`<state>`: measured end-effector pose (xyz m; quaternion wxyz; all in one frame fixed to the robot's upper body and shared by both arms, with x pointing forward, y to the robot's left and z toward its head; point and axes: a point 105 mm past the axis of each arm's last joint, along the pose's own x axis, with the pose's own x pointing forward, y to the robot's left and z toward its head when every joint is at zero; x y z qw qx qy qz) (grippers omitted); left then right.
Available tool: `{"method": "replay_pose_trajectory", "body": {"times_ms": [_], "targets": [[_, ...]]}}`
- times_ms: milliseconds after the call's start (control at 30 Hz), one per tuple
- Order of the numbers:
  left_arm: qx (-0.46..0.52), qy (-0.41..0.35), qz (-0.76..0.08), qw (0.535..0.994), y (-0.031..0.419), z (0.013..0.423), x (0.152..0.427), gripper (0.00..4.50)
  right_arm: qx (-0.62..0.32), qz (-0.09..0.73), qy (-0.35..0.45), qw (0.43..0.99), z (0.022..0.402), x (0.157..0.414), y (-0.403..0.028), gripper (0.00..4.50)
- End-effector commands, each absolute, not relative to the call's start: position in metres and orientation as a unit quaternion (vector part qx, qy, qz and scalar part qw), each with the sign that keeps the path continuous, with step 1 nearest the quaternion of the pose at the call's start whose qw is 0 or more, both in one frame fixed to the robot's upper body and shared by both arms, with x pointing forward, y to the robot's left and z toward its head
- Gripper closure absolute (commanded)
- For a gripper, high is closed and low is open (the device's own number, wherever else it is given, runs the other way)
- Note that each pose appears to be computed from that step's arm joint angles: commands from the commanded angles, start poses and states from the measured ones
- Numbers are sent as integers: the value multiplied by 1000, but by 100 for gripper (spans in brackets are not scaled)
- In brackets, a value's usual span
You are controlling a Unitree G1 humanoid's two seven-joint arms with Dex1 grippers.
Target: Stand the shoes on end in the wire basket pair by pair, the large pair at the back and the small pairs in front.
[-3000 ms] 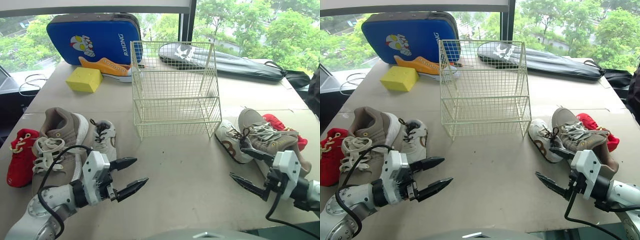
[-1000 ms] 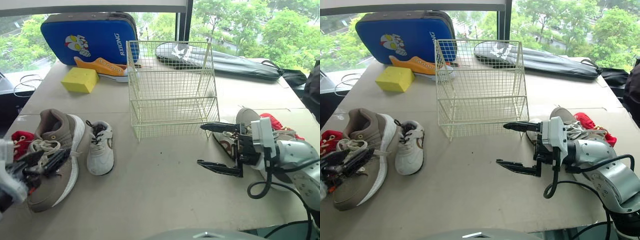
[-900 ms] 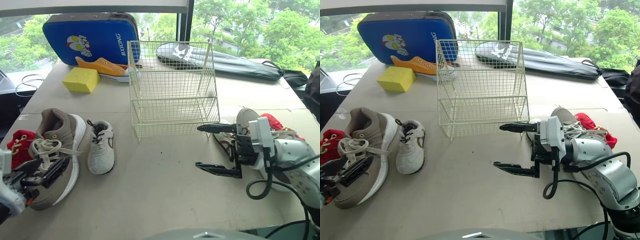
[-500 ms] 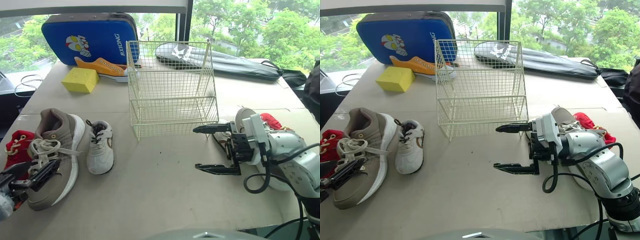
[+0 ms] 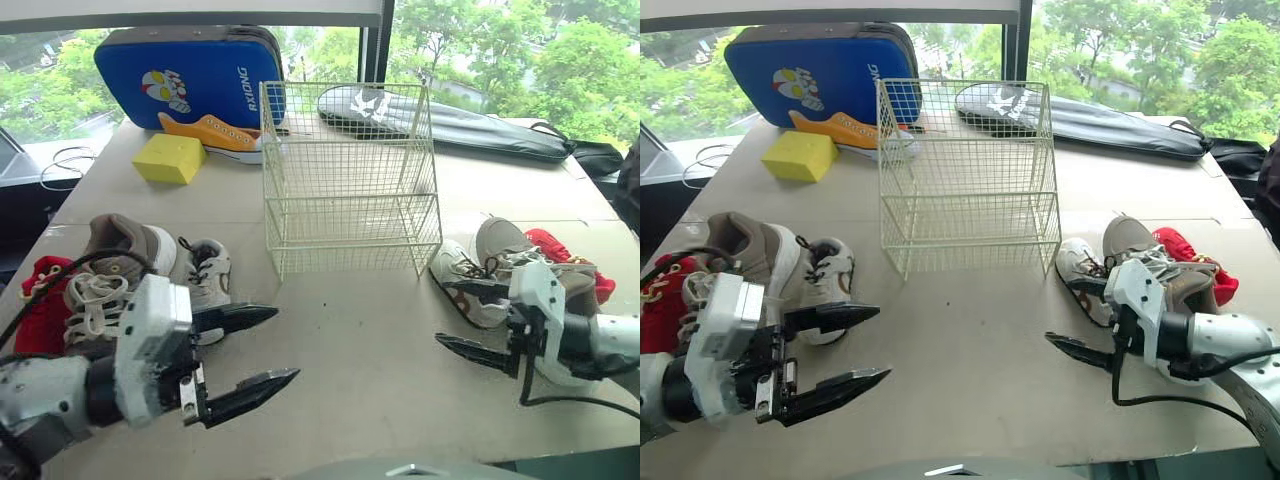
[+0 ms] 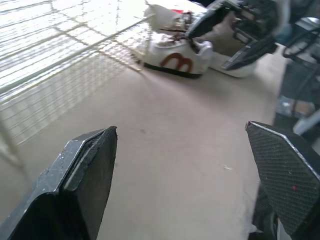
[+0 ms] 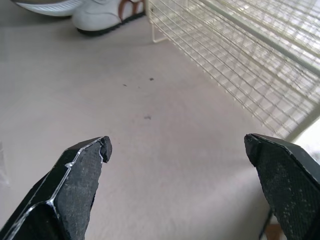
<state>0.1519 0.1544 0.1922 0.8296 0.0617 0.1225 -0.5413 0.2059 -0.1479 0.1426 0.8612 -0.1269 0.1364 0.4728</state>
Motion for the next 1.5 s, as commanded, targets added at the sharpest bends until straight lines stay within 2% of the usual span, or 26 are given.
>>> {"method": "replay_pose_trajectory", "body": {"times_ms": [33,133,233,367,500,667,833,933,1067,1167,1333,1500], "targets": [[78,104,-583,802,146,189,159,0,-169,374,157,898,154,210,-176,6],[75,87,-616,780,133,186,169,0,-182,289,219,914,156,208,-216,6],[71,72,-627,773,127,188,179,0,-186,264,256,911,156,198,-229,6],[71,60,-641,762,119,187,189,0,-192,246,244,918,161,191,-233,6],[69,47,-659,747,109,187,196,0,-198,192,253,927,162,188,-254,6],[75,34,-664,743,105,191,204,0,-193,218,290,911,153,174,-259,6],[73,36,-665,742,104,188,200,0,-191,231,313,901,153,167,-269,6],[68,37,-666,742,103,187,199,0,-215,197,284,913,165,169,-287,6],[62,33,-672,737,98,186,201,0,-176,163,240,941,176,155,-304,6],[54,27,-685,726,92,188,202,0,-163,132,268,940,163,138,-318,6],[51,24,-698,714,85,189,206,0,-103,150,310,933,141,121,-307,6],[49,25,-703,709,87,188,198,0,-86,141,299,940,133,132,-305,6]]}}
